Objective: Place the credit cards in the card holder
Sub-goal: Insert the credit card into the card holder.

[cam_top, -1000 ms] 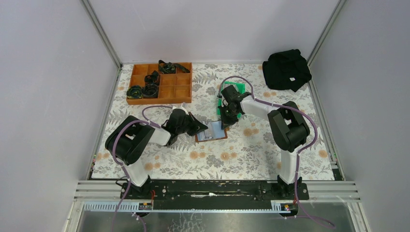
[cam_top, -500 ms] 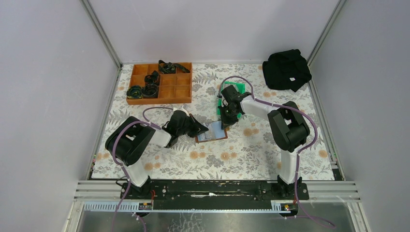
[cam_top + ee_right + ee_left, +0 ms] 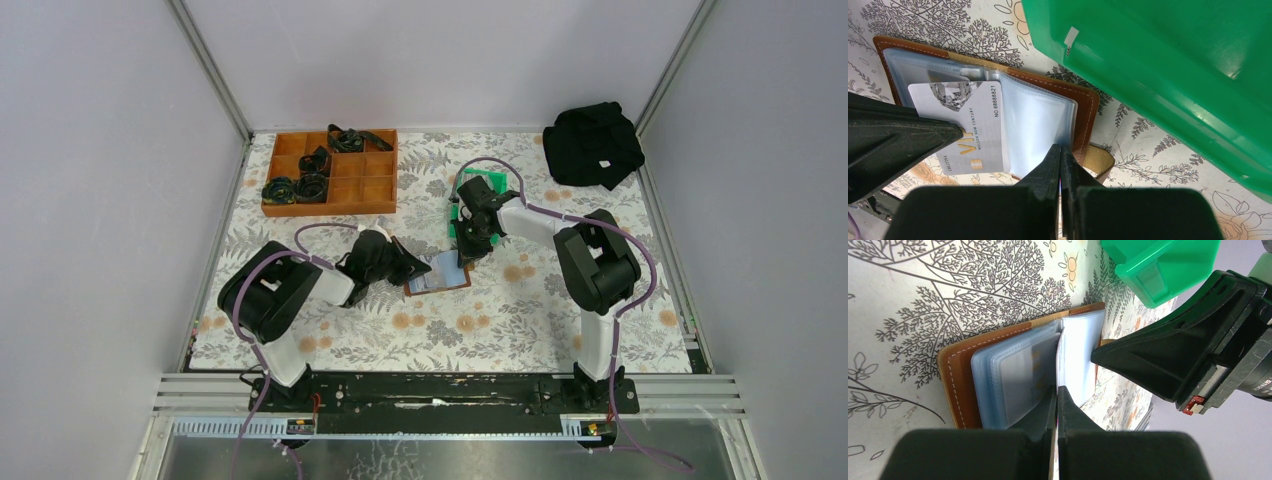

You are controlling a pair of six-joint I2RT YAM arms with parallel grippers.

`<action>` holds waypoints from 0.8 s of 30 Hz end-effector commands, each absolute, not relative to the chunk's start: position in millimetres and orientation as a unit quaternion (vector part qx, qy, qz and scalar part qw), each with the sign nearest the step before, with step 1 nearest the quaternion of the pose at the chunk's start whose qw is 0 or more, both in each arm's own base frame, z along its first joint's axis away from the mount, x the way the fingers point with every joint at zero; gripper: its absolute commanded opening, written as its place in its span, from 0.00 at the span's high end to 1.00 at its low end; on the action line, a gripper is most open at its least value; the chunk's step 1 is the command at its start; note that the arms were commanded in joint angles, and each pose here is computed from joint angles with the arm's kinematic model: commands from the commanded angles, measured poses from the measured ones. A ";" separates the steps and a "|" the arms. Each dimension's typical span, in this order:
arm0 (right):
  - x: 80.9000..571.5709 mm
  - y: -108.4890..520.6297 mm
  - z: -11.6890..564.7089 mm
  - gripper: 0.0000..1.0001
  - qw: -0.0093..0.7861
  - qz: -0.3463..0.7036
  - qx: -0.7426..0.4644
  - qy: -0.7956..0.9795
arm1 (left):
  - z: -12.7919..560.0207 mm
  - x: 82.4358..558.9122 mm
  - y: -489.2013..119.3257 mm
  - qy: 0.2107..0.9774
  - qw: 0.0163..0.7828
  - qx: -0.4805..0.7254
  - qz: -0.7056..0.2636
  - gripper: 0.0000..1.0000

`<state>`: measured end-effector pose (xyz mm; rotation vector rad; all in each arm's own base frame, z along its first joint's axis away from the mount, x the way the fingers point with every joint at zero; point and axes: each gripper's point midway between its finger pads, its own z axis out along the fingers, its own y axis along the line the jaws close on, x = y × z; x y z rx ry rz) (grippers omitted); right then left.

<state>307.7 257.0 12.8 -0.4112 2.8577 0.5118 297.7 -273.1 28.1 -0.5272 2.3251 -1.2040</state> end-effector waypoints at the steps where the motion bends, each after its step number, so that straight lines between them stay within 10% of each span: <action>1: 296.8 240.6 -17.1 1.00 0.073 0.129 -0.134 0.980 | 12.0 288.4 -266.9 0.858 0.227 -0.201 -0.414 1.00; 24: 286.6 226.1 -23.6 0.98 0.058 0.100 -0.130 0.985 | -17.9 281.6 -261.4 0.884 0.213 -0.236 -0.341 1.00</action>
